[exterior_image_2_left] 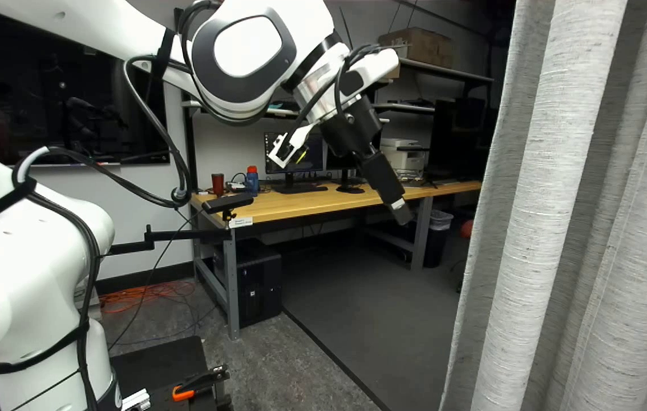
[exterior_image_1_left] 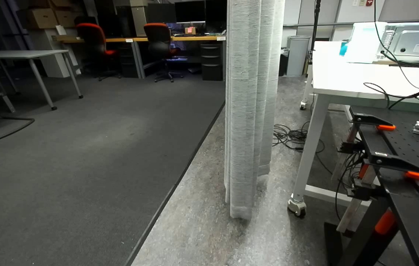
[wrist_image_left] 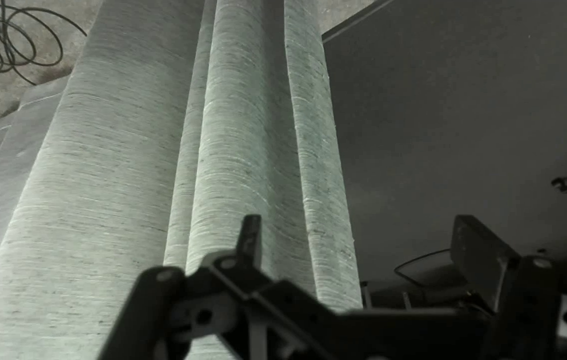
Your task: Slide the curtain to the left
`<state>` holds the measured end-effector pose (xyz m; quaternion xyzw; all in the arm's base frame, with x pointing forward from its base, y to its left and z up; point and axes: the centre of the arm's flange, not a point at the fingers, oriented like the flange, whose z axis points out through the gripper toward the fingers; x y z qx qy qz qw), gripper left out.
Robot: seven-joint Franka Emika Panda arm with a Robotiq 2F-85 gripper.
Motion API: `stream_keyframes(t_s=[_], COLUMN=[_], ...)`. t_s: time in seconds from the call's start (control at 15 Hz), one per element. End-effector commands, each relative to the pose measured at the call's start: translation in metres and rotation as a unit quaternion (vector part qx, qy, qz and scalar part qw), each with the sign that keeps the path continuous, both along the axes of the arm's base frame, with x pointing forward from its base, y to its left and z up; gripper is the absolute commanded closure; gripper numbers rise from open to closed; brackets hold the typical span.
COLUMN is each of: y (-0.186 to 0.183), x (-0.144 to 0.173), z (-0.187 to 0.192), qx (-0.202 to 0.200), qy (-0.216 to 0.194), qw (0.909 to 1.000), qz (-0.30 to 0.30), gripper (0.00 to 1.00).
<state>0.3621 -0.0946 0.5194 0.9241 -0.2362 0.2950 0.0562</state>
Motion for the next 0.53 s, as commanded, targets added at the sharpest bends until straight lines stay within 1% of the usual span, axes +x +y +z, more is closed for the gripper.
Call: stream_keyframes(t_s=[0.0,0.2,0.27,0.47], y=[-0.028,-0.041,-0.043,-0.044], x=[0.022,0.030,0.033,0.041], z=[0.004,0.011,0.014,0.025], qx=[0.010,0.014,0.014,0.014], qy=[-0.038,-0.073,-0.087,-0.119], qw=[0.9988,0.9965,0.9954,0.9920], qz=[-0.027,-0.038,-0.039,-0.040], gripper=[0.04,0.06,0.05,0.06])
